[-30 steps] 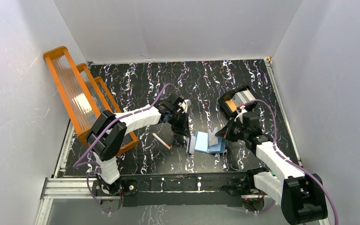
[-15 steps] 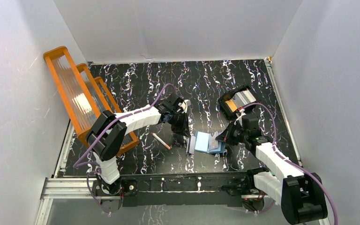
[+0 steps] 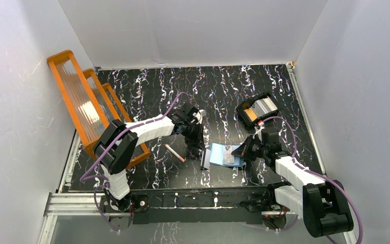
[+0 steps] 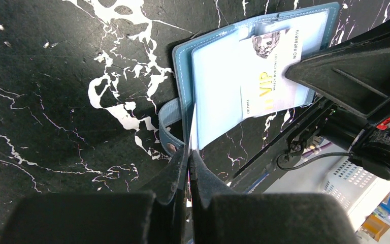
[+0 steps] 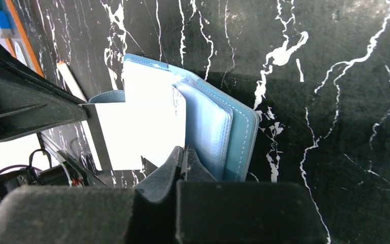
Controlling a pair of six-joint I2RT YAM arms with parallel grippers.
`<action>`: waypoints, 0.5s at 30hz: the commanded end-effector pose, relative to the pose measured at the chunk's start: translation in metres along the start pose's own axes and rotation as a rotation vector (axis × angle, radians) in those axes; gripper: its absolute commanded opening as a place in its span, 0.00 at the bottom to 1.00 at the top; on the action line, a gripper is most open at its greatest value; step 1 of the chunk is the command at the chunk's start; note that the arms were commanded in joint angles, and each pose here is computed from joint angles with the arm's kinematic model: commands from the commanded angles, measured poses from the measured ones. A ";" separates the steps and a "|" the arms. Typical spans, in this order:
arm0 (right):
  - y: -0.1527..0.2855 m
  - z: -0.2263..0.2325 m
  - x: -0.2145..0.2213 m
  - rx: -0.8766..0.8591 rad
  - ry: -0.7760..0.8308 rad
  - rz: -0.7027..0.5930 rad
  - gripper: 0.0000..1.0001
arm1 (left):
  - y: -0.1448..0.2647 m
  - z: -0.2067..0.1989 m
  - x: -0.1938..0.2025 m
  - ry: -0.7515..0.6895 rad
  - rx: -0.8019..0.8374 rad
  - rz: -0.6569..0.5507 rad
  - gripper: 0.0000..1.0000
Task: Put the credit cards into the card holder
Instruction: Insert the credit card into the card holder.
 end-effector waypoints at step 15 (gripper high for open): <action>-0.010 -0.005 0.005 -0.060 -0.038 0.002 0.00 | -0.010 0.014 0.010 0.022 -0.033 0.044 0.00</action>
Point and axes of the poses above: each gripper's point midway between its finger pads, its own y axis back along the fingers, its own z axis along the line the jaws close on, x = y × z, the point moved 9 cm from there along y, back along the fingers, and after that the axes turned 5 degrees about -y, right-handed, at the moved point
